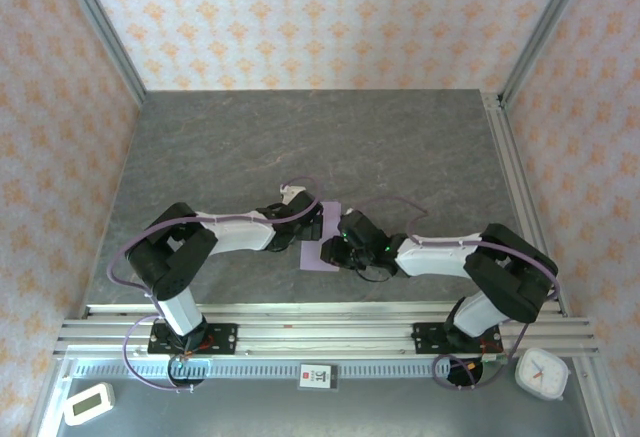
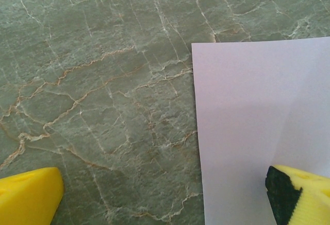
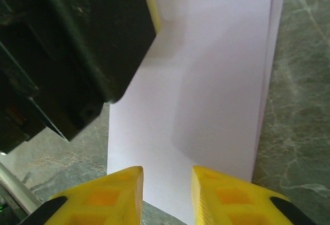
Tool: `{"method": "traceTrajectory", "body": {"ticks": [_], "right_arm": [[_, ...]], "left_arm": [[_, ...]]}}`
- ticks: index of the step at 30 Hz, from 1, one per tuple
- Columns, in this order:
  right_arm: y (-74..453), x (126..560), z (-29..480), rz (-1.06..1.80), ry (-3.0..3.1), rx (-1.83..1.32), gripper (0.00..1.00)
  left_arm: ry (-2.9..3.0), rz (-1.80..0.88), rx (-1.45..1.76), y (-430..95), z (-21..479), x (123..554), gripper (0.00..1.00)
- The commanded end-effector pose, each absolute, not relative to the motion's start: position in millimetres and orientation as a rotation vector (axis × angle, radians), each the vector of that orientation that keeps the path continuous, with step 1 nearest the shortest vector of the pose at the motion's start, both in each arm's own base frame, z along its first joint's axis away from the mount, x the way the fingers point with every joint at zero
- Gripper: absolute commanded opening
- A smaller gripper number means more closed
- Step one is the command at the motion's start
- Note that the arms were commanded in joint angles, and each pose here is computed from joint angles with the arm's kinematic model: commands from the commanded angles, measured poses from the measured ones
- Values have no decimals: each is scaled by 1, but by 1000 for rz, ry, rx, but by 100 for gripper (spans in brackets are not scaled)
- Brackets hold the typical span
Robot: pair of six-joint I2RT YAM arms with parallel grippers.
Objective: Fold a paper plane with a square sheet of paper (pick it up from the middle)
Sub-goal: Fold the triangle a second time at the center of the table.
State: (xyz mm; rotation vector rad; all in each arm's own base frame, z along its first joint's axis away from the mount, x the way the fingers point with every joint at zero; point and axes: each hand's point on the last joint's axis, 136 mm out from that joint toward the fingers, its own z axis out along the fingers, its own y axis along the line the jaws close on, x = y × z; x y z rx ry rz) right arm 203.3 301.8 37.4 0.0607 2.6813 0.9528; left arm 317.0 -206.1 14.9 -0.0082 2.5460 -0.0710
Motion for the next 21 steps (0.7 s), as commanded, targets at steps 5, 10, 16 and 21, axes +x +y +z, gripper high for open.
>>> {"method": "traceTrajectory", "body": {"ticks": [5, 10, 16, 21], "right_arm": [[302, 211, 50, 939, 2636, 68, 32], [284, 205, 52, 912, 2618, 121, 32], [276, 196, 43, 915, 2644, 144, 34], [273, 194, 38, 893, 2664, 139, 40]], "left_arm": [[2665, -114, -20, -202, -5, 295, 100], [2615, -209, -33, -210, 30, 298, 100], [2598, -288, -56, -207, 47, 286, 100], [2613, -234, -59, -192, 42, 272, 100]]}}
